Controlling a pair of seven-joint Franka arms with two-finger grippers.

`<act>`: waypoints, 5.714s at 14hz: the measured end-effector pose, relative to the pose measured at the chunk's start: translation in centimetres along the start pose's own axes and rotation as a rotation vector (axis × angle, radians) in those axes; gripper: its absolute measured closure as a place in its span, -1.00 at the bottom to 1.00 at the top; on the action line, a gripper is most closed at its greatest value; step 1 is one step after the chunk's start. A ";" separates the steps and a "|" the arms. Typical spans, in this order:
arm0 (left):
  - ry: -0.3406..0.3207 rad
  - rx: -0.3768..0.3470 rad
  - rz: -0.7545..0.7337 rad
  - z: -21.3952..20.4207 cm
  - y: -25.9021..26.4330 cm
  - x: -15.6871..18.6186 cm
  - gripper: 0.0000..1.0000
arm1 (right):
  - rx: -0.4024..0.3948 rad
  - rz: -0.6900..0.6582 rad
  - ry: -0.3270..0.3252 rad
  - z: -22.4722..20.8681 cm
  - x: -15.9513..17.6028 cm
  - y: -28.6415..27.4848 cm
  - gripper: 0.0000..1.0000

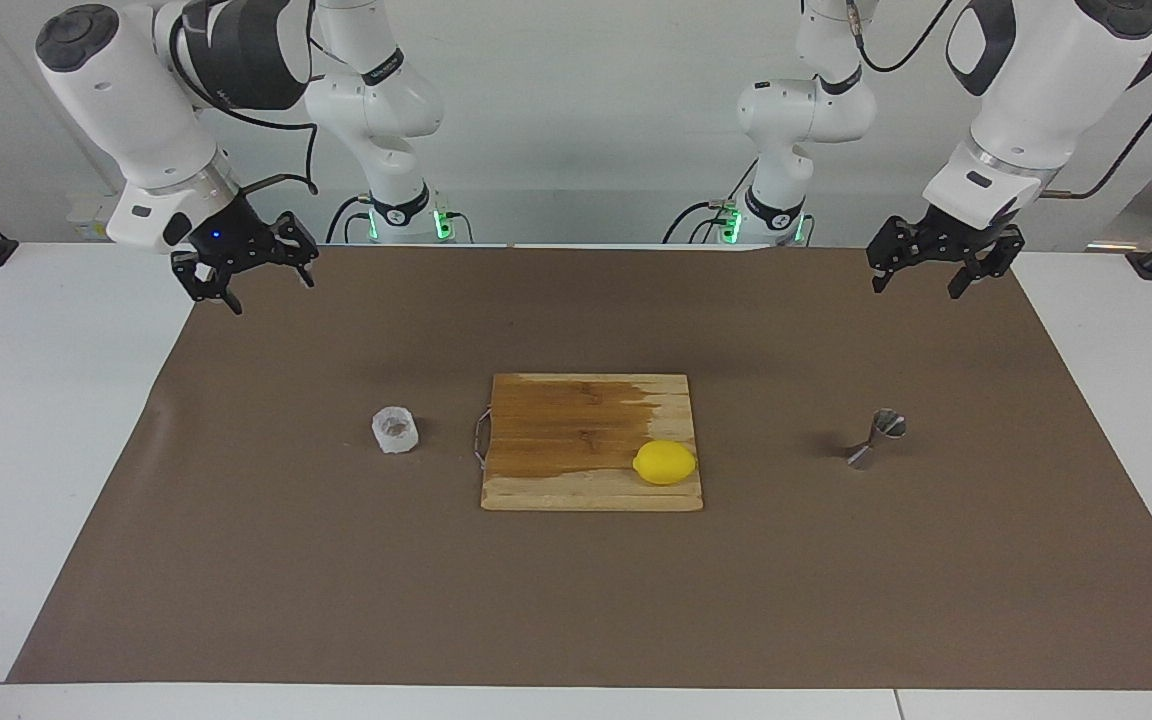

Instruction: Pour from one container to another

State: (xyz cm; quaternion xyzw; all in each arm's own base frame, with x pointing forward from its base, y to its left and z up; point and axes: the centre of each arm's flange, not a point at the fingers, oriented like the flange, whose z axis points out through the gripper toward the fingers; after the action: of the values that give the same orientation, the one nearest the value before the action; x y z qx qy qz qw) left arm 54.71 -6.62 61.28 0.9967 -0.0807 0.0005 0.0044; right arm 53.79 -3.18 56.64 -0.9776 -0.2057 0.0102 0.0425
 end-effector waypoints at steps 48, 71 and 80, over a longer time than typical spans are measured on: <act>-0.556 -0.789 -1.950 32.1 -19.2 -0.3 -1.00 | 0.000 0.000 0.000 0.0 0.0 0.0 -1.00; -0.434 -1.090 -1.888 27.1 -12.9 0.9 0.56 | 0.000 0.000 0.000 0.0 0.0 0.0 -1.00; -0.388 -1.177 -1.993 24.4 11.6 4.6 0.56 | 0.002 0.005 -0.003 0.0 -0.2 0.2 -1.00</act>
State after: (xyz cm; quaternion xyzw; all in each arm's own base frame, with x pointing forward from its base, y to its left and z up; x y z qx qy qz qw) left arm 57.39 -18.99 36.99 0.4472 0.7482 -0.1925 0.4507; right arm 53.72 -3.46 56.61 -0.9781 -0.2031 0.0121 0.0433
